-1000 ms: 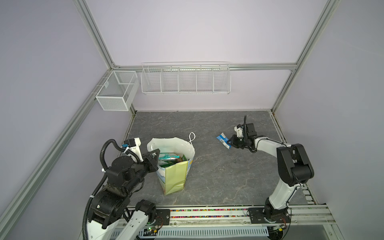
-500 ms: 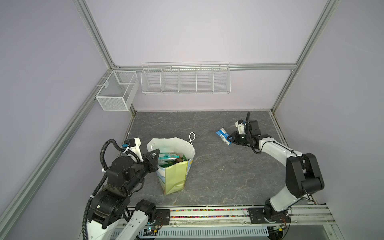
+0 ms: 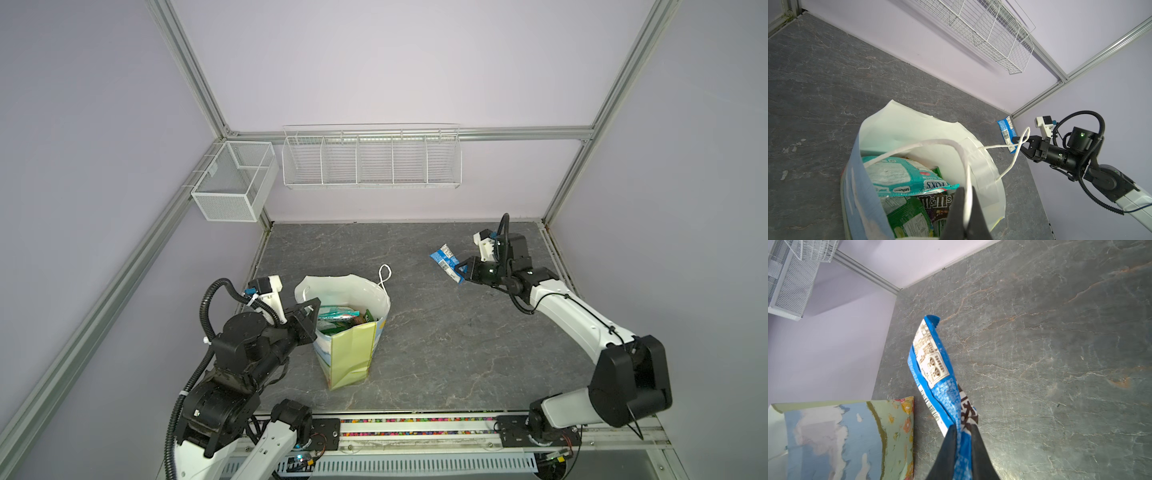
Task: Place the snacks into the paper bag
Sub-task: Pick up the snack from the top-center of the table.
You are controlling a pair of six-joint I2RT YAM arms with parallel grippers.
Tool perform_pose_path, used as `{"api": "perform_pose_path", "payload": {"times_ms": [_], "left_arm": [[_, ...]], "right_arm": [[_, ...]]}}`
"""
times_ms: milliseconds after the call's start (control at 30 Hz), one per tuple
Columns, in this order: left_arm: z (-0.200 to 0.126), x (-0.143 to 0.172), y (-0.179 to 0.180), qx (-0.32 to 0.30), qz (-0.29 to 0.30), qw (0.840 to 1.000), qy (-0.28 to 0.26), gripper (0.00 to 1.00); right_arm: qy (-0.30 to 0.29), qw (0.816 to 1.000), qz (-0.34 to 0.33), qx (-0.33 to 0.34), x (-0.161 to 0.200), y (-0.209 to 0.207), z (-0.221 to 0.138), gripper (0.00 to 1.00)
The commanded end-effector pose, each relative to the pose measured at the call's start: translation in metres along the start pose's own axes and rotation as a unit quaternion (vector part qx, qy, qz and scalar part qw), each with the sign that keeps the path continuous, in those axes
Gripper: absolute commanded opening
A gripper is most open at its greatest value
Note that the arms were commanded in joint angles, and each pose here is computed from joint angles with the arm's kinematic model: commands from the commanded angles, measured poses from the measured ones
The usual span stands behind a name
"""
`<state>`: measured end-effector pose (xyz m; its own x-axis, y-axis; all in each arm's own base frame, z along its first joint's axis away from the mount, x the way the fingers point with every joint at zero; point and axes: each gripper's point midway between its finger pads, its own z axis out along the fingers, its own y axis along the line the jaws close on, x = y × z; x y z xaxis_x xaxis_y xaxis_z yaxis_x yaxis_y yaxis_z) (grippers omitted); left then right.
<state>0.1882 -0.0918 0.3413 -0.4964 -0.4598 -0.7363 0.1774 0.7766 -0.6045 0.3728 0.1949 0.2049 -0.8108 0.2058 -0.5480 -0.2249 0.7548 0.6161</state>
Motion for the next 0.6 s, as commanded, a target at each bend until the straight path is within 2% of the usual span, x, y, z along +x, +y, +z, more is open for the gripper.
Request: {"api": "perform_pose_path", "payload": {"times_ms": [0, 567], "left_arm": [[-0.002, -0.003, -0.005, 0.015, -0.007, 1.000, -0.008, 0.00], [-0.003, -0.005, -0.009, 0.022, -0.009, 1.000, -0.010, 0.00]], "right_arm": [[-0.018, 1.000, -0.021, -0.011, -0.010, 0.022, -0.016, 0.13], [-0.055, 0.995, -0.071, -0.037, -0.020, 0.074, -0.058, 0.12]]}}
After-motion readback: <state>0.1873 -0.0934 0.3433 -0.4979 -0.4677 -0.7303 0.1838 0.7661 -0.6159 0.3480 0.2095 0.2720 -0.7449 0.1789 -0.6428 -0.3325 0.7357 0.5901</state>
